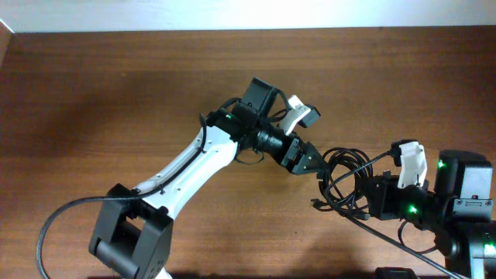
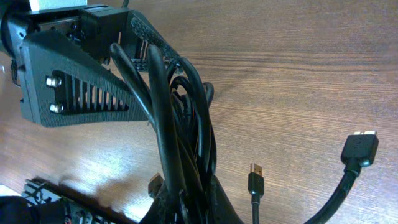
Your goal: Untangle cables
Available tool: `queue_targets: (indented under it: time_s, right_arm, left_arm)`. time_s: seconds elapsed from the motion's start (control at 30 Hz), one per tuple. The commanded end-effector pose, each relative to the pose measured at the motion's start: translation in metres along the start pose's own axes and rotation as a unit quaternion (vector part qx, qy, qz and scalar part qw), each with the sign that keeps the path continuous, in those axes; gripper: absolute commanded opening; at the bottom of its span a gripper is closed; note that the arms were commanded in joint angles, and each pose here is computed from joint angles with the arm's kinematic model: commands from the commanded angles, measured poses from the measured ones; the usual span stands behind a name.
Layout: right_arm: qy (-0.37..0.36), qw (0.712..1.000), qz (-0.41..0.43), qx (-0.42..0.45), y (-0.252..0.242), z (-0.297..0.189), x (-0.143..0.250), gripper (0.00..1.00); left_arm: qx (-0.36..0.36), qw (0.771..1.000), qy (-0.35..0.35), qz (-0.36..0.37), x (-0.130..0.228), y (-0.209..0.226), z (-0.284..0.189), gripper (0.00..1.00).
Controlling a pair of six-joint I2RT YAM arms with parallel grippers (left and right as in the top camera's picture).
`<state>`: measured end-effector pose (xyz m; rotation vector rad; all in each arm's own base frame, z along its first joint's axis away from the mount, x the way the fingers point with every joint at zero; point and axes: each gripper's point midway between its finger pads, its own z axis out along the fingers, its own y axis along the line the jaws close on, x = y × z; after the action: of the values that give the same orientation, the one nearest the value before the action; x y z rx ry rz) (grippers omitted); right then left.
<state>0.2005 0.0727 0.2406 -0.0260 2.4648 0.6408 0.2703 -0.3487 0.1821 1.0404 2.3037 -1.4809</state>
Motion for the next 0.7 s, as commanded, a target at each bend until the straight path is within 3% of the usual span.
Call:
queue_targets:
  time_s: [0.0, 0.4, 0.67]
  right_arm:
    - [-0.005, 1.0, 0.007, -0.003, 0.001, -0.001, -0.003, 0.04]
    - [0.009, 0.999, 0.026, -0.027, 0.007, 0.005, -0.004, 0.04]
    - [0.009, 0.999, 0.025, -0.038, 0.011, 0.005, -0.004, 0.04]
  left_arm:
    - [0.019, 0.999, -0.011, 0.029, -0.01, -0.021, -0.002, 0.98]
    - [-0.007, 0.998, -0.012, 0.057, -0.012, -0.022, 0.011, 0.98]
    - [-0.017, 0.998, -0.012, 0.055, -0.012, -0.018, 0.011, 0.66]
